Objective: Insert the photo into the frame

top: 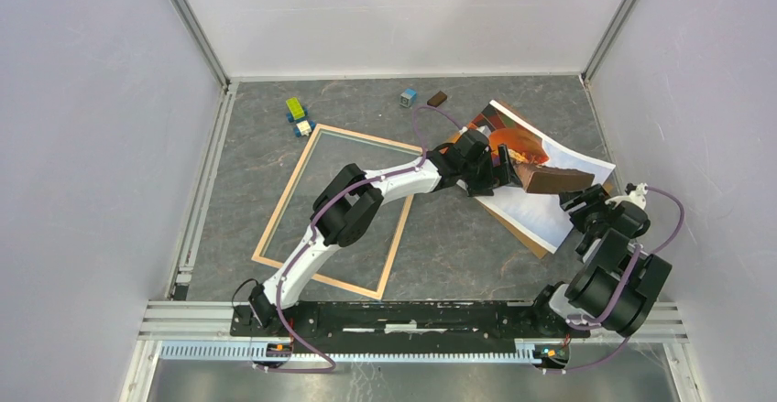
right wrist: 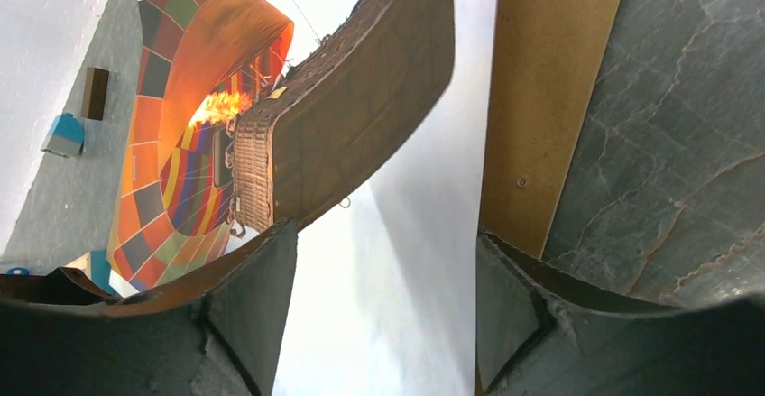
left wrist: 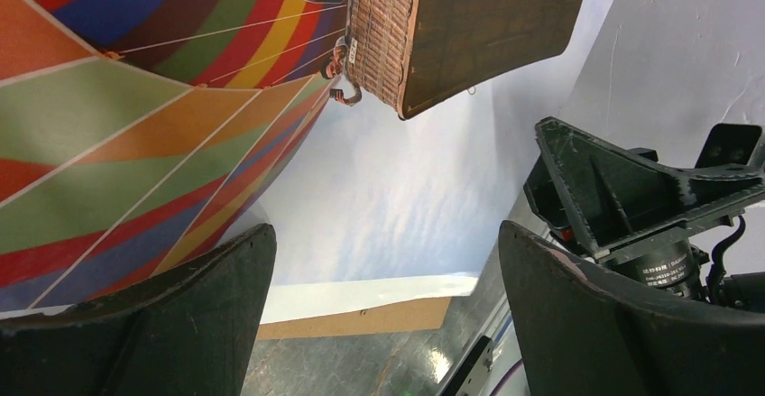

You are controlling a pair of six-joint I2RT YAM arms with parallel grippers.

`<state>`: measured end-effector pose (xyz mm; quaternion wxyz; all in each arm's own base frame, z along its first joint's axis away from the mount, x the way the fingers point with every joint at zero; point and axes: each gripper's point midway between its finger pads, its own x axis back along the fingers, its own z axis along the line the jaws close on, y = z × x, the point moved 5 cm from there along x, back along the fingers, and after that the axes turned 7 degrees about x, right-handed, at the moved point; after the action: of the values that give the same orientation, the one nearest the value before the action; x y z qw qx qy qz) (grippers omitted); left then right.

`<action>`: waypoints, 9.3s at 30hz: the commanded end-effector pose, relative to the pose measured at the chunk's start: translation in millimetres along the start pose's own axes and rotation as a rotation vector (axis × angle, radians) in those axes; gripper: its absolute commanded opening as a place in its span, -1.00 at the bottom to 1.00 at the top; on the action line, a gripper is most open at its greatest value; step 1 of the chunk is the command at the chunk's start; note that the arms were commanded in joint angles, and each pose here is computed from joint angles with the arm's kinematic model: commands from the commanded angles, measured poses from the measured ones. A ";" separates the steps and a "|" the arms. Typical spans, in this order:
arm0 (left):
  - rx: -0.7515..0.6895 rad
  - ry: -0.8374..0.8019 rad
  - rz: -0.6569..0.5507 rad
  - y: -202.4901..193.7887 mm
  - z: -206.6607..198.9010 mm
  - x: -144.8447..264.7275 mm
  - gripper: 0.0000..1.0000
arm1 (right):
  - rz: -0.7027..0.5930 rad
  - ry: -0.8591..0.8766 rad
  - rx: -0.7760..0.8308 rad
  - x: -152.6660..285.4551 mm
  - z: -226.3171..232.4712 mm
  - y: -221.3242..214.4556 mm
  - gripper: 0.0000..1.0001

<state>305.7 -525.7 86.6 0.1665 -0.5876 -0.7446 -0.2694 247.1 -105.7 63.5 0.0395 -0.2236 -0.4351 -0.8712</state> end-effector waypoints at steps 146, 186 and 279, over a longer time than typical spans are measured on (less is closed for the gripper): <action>-0.450 -0.142 -0.929 -46.9 -62.5 612.5 1.00 | -0.054 0.904 1.996 174.6 458.8 -312.3 -0.24; -0.453 -0.183 -0.942 -51.4 -61.9 620.4 1.00 | 0.332 1.105 1.269 231.0 495.9 -271.9 0.79; -0.222 0.254 -0.289 173.8 70.0 45.2 1.00 | 0.024 -0.373 0.249 16.3 -3.2 -3.9 0.96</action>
<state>464.0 -402.1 83.2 0.1796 -0.4522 -0.7457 -0.4552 234.9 -99.0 68.5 0.0146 -0.3653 -0.5427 -0.7562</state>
